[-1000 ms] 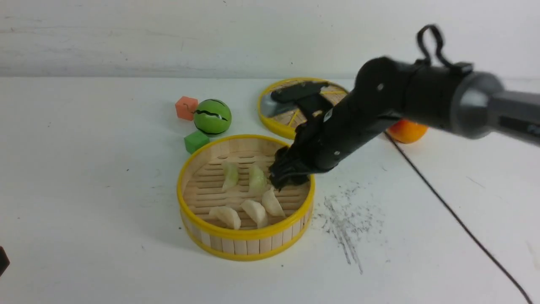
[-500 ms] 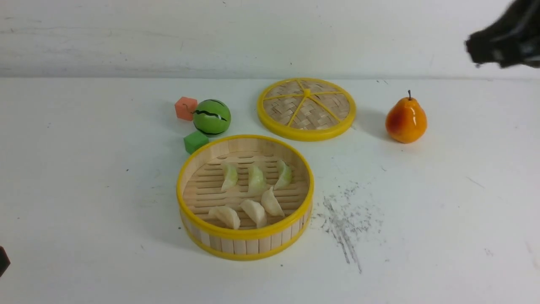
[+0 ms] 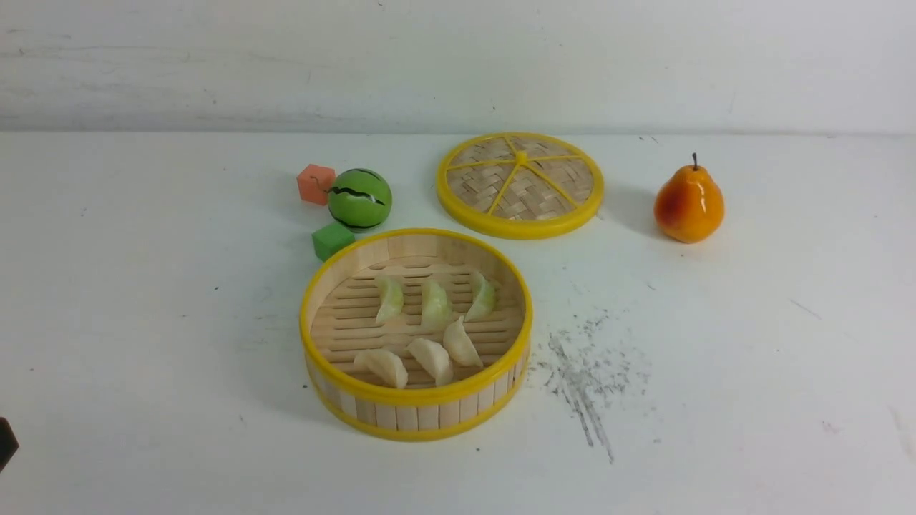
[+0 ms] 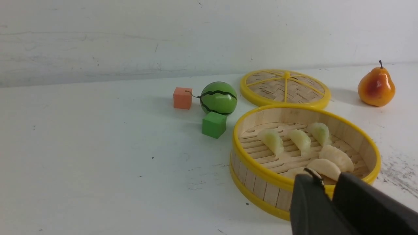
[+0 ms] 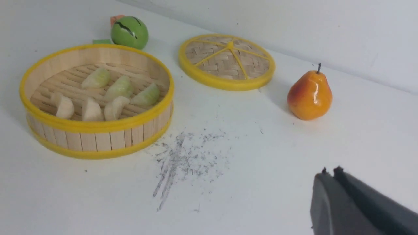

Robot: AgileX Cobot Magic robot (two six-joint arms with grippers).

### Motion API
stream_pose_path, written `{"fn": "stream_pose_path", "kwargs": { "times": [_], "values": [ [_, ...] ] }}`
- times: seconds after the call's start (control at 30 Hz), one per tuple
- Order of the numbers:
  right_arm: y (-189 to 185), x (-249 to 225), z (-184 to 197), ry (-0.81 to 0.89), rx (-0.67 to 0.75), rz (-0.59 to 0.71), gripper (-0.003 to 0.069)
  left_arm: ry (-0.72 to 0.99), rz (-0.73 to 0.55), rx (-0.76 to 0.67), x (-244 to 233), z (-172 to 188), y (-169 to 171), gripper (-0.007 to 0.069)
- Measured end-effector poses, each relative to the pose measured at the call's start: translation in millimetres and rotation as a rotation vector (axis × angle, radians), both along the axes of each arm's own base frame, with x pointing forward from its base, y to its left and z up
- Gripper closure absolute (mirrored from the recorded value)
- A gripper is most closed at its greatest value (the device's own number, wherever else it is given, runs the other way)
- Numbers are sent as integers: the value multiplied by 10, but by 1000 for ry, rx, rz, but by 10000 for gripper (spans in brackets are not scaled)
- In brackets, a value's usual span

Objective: Put the dumplings into the steamer on the white table.

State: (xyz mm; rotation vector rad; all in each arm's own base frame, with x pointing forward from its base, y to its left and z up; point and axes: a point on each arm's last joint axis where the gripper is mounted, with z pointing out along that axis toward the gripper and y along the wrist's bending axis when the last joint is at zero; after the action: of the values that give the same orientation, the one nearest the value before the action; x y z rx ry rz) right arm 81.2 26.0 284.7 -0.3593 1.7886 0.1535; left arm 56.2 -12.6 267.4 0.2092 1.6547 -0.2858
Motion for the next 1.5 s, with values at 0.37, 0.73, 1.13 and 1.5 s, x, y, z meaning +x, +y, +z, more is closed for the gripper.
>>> {"fn": "stream_pose_path", "kwargs": {
  "times": [0.37, 0.73, 1.13, 1.5],
  "values": [
    [-44, -186, -1185, 203, -9, -14, 659, 0, 0, 0, 0, 0, 0, 508],
    [-91, -237, -1099, 53, 28, -65, 647, 5, 3, 2, 0, -5, 3, 501],
    [-200, -284, -1108, 49, 82, -280, 676, 7, 4, 3, 0, -6, 3, 489],
    [-301, -289, -1112, 73, 216, -436, 679, 7, 4, 3, 0, -6, 3, 479]
  ]
}}
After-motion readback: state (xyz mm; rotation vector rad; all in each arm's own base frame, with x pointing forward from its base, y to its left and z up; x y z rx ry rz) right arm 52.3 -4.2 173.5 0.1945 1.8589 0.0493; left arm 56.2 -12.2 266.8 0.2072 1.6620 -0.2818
